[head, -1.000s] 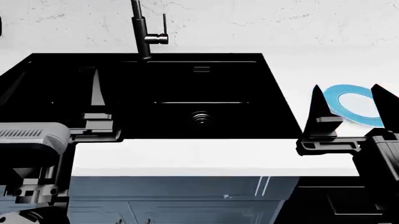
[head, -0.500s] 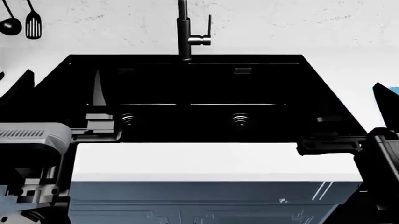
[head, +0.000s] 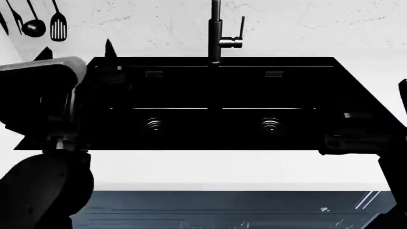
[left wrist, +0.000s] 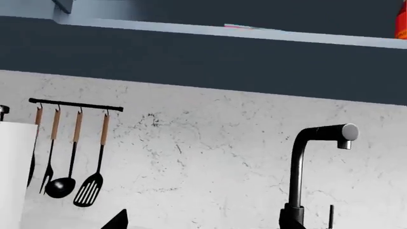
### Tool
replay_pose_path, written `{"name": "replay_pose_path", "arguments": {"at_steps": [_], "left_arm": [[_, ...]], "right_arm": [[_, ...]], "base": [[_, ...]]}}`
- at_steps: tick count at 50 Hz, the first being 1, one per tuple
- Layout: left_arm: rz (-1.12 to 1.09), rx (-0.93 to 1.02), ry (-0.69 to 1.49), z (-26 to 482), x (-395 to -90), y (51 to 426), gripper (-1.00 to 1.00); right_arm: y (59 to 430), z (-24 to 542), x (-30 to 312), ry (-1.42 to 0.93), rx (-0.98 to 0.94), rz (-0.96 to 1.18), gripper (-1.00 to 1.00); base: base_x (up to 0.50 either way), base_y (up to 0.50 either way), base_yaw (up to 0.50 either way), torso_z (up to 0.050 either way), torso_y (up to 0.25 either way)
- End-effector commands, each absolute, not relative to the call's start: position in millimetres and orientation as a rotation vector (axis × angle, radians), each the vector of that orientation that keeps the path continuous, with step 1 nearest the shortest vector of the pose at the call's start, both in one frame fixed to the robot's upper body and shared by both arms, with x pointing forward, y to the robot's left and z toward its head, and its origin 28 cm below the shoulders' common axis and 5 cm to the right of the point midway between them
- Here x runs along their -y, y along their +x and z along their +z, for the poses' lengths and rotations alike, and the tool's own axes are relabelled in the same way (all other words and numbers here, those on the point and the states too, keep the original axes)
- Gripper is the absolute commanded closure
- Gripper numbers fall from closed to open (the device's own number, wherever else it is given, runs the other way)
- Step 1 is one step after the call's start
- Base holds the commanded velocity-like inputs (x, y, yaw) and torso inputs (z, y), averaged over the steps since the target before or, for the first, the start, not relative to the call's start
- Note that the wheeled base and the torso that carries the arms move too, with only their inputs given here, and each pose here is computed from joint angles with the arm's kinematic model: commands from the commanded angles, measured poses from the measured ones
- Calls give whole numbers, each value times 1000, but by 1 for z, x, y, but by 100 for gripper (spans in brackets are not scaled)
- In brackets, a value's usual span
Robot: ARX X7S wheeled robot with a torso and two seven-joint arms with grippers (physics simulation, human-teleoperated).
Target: Pick the fish from the plate and place it on the cutting board. Then pick the condiment bottle from the cabinet and place it next to the cutting board.
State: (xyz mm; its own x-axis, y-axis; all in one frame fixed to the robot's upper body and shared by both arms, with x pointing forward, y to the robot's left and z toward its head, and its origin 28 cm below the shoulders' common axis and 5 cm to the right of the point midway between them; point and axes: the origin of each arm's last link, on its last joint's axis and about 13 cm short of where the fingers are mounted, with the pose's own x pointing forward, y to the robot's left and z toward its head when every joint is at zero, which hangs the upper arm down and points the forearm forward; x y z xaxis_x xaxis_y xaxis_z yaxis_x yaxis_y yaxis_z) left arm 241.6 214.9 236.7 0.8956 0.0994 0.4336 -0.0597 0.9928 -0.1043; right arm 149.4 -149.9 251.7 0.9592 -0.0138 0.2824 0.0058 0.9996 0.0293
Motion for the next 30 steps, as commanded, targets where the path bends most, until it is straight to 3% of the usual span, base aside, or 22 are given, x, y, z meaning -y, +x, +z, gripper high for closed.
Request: {"name": "replay_pose_path", "arguments": {"at_steps": [1, 8, 13, 19, 30], "left_arm": [[120, 324, -83, 292, -192, 334, -100], [124, 156, 0, 288, -189, 404, -100], [129, 36, 24, 275, -192, 432, -100], [179, -37, -16, 262, -202, 439, -100], [205, -70, -51, 254, -214, 438, -100]], "right_arm": [[138, 270, 150, 34, 324, -14, -100], [133, 288, 144, 11, 356, -7, -100], [131, 298, 140, -9, 374, 5, -100], [132, 317, 134, -39, 376, 26, -100], [168, 385, 130, -140, 305, -1, -100]], "base": [[0, 0, 0, 0, 0], [0, 0, 0, 0, 0], [0, 0, 0, 0, 0], [430, 0, 0, 0, 0], [500, 0, 0, 0, 0]]}}
